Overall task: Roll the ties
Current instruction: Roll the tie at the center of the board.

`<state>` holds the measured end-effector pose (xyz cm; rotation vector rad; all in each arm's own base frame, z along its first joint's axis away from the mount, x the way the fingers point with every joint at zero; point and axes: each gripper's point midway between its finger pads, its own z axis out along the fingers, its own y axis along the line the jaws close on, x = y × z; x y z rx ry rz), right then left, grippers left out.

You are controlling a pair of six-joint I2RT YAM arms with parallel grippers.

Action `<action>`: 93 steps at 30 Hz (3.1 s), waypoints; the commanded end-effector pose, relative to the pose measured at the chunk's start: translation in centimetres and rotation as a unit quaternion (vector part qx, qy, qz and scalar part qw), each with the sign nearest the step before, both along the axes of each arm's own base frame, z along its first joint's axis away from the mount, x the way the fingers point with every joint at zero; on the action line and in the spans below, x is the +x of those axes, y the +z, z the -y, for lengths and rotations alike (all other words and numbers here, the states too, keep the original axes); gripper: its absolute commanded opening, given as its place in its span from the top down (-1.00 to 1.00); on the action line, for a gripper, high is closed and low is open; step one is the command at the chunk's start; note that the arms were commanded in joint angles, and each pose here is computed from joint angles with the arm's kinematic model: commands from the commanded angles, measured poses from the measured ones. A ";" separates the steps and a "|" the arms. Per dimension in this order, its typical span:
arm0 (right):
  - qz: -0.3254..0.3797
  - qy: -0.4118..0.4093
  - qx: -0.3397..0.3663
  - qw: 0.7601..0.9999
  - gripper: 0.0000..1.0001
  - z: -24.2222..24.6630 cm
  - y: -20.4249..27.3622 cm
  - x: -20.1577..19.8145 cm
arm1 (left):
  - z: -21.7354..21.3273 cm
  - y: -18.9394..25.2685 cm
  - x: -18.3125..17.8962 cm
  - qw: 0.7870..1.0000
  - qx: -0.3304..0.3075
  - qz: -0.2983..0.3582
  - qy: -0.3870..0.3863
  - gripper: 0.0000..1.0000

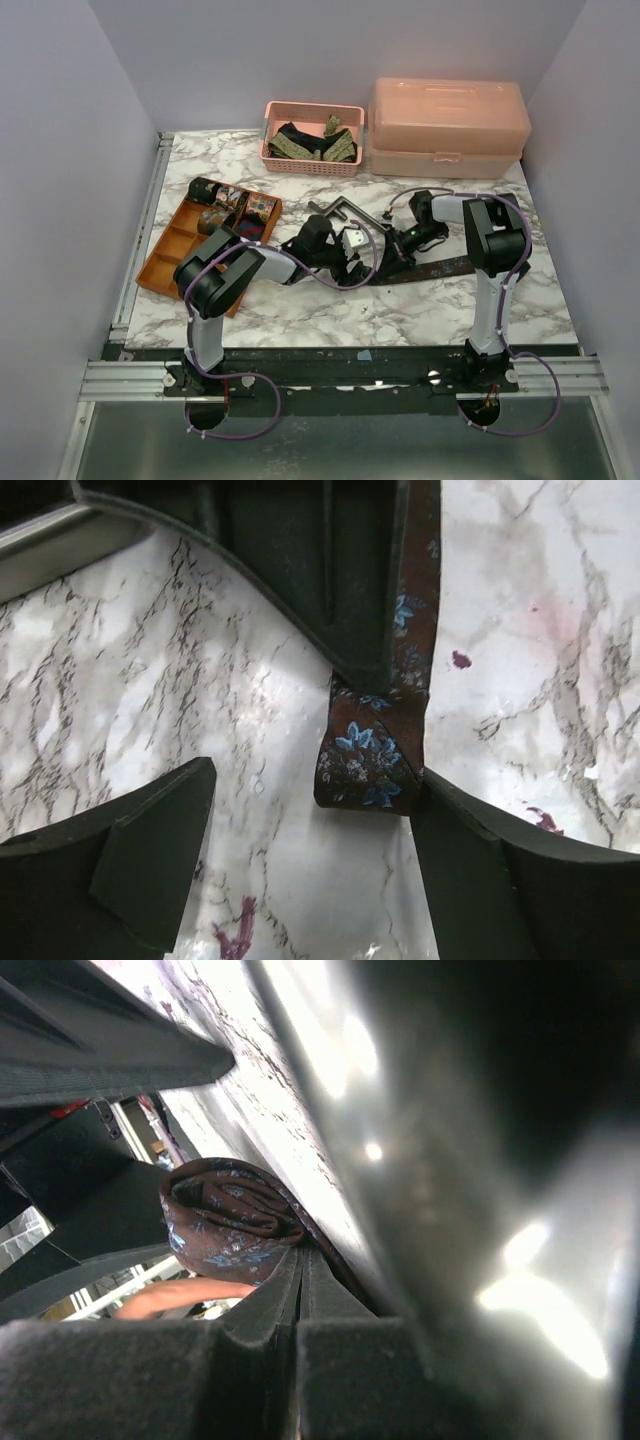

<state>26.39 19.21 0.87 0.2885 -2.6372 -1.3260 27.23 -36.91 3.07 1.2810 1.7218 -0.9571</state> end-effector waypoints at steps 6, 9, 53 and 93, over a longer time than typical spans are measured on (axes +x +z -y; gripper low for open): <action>0.007 0.026 -0.163 0.986 0.99 4.1 -6.5 -0.3 | 1.8 -2.1 -4.8 0.995 -0.046 -0.052 -0.066 -0.40; 0.008 0.024 -0.167 0.986 0.99 4.1 -6.6 -0.2 | 2.1 -2.6 -4.7 0.995 -0.050 -0.074 -0.045 -0.24; 0.032 0.008 -0.046 0.998 0.99 2.0 -0.1 -0.2 | -1.8 -7.3 -3.1 0.971 0.230 -0.049 -0.036 0.00; 0.041 0.047 -0.111 0.992 0.99 4.0 -4.6 -0.6 | 3.7 2.3 -0.7 0.985 -0.140 0.104 -0.008 -0.88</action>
